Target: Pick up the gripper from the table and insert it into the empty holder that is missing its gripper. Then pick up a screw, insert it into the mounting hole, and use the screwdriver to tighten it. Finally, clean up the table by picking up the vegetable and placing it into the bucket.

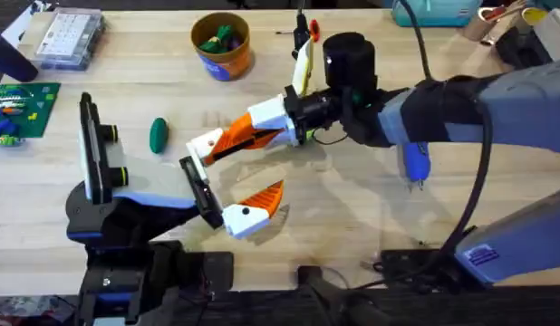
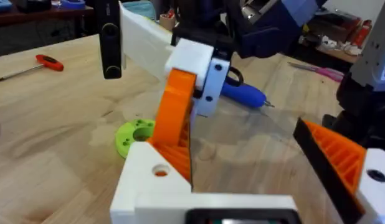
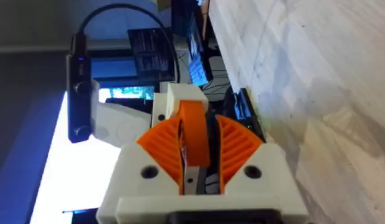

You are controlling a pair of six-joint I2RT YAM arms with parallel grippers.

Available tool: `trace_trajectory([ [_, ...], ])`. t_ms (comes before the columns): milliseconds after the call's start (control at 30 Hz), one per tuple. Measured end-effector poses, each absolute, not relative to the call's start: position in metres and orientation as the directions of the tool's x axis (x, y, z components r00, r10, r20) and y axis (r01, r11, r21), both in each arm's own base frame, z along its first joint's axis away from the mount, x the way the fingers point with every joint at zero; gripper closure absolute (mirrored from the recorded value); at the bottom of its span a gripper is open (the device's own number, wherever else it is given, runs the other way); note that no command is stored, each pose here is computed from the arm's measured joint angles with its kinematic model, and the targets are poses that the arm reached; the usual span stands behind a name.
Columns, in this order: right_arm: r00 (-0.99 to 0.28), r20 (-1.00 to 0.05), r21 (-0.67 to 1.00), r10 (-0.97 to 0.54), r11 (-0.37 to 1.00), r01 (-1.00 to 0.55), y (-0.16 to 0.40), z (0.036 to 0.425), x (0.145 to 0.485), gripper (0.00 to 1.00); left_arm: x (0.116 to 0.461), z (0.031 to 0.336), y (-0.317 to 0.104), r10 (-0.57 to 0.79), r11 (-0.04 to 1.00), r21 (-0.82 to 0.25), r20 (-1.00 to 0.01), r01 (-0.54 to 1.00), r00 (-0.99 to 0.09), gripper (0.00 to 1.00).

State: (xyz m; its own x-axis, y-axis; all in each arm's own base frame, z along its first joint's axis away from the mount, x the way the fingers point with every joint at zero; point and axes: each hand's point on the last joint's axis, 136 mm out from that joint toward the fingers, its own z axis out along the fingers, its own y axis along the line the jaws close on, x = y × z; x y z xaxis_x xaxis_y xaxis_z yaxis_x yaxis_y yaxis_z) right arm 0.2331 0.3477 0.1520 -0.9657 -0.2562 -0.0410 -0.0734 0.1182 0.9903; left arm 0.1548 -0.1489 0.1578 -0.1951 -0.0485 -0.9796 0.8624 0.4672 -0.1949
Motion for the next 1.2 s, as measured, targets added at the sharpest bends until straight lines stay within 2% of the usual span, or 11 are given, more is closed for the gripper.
trace_trajectory([
  [700, -0.966, -0.04, 0.99, -0.254, 0.121, -0.073, 0.3487, 0.1513, 0.2328, 0.689, 0.1519, 0.1578, -0.1505, -0.044, 0.451, -0.193, -0.98, 0.872, -0.194, 0.011],
  [800, -0.967, -0.034, 0.99, -0.253, 0.122, -0.067, 0.3464, 0.1511, 0.2341, 0.629, 0.1511, 0.1579, -0.1509, -0.041, 0.447, -0.186, -0.981, 0.875, -0.188, 0.011],
  [933, -0.969, -0.023, 0.99, -0.245, 0.129, -0.056, 0.3441, 0.1483, 0.237, 0.483, 0.1475, 0.158, -0.1531, -0.032, 0.427, -0.174, -0.984, 0.887, -0.177, 0.011],
  [1200, -0.971, -0.017, 0.99, -0.238, 0.132, -0.05, 0.342, 0.1468, 0.2395, 0.312, 0.1471, 0.1579, -0.1535, -0.029, 0.424, -0.168, -0.985, 0.89, -0.172, 0.011],
])
